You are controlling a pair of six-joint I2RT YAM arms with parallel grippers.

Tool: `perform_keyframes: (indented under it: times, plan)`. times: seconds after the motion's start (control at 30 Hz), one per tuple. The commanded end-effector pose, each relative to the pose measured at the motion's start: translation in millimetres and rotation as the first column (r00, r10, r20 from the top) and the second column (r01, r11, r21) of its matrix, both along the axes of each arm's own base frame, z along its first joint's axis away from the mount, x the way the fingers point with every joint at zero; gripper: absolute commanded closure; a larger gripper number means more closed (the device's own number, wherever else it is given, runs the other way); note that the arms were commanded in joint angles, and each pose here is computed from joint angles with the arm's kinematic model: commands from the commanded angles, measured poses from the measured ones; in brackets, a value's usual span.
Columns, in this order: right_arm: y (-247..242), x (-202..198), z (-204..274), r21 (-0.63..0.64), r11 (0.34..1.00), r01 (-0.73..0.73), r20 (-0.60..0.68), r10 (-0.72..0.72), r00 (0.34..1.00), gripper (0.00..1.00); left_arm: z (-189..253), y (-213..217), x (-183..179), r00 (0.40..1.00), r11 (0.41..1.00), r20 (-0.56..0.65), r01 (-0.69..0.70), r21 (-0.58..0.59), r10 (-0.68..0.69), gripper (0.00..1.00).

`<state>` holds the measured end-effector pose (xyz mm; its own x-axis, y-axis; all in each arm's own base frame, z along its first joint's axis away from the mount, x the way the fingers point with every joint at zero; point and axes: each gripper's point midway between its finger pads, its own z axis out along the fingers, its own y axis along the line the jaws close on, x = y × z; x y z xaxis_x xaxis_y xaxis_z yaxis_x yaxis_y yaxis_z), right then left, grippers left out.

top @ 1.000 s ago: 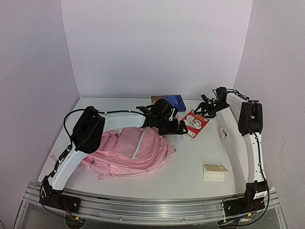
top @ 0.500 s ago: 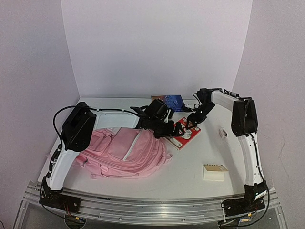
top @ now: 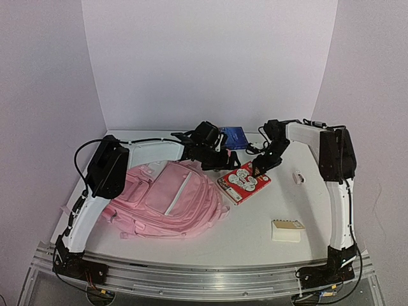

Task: Pack the student bag
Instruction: Move the book to the center of the board, then pick up the book from the center of the board.

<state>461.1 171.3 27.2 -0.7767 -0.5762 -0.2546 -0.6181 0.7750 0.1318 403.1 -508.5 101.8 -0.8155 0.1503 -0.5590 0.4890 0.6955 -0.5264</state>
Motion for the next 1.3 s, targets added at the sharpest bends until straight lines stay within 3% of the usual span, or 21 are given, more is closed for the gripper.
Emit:
perform_keyframes:
  times: [0.0,0.07,0.23,0.47,0.5,0.67,0.83,0.97,1.27]
  plan:
    - [-10,28,86,0.104,0.956,0.274,0.259,-0.292,0.921,0.15,-15,-14,0,0.997,0.997,0.018,0.068,0.027,-0.069,0.00]
    - [-17,20,99,0.165,0.910,0.380,0.267,-0.412,0.871,0.14,-23,-16,3,0.998,0.997,0.018,0.067,0.030,-0.067,0.00]
    - [-42,-25,103,0.264,0.721,0.641,0.176,-0.689,0.703,0.13,-38,-25,7,0.997,0.997,0.009,0.079,0.018,-0.079,0.00]
    - [-37,-81,79,0.327,0.521,0.788,-0.082,-0.815,0.573,0.14,-64,-28,-1,0.992,0.994,-0.066,0.107,0.023,-0.105,0.03]
    - [-34,-85,76,0.328,0.493,0.806,-0.125,-0.823,0.554,0.14,-68,-26,-3,0.991,0.994,-0.081,0.107,0.027,-0.104,0.05]
    - [-34,-101,46,0.257,0.344,0.903,-0.259,-0.876,0.407,0.16,-72,-21,-24,0.978,0.995,-0.182,0.102,-0.007,-0.102,0.35]
    - [-20,-106,21,0.202,0.314,0.928,-0.371,-0.852,0.369,0.17,-80,-11,-48,0.969,0.998,-0.242,0.049,0.032,-0.040,0.63]
    - [-13,-110,0,0.177,0.288,0.941,-0.431,-0.837,0.338,0.17,-92,-10,-63,0.958,0.998,-0.288,0.022,0.060,-0.004,0.78]
    - [8,-110,-30,0.186,0.279,0.942,-0.544,-0.769,0.335,0.18,-111,-11,-83,0.936,0.998,-0.353,0.020,0.067,0.005,0.90]
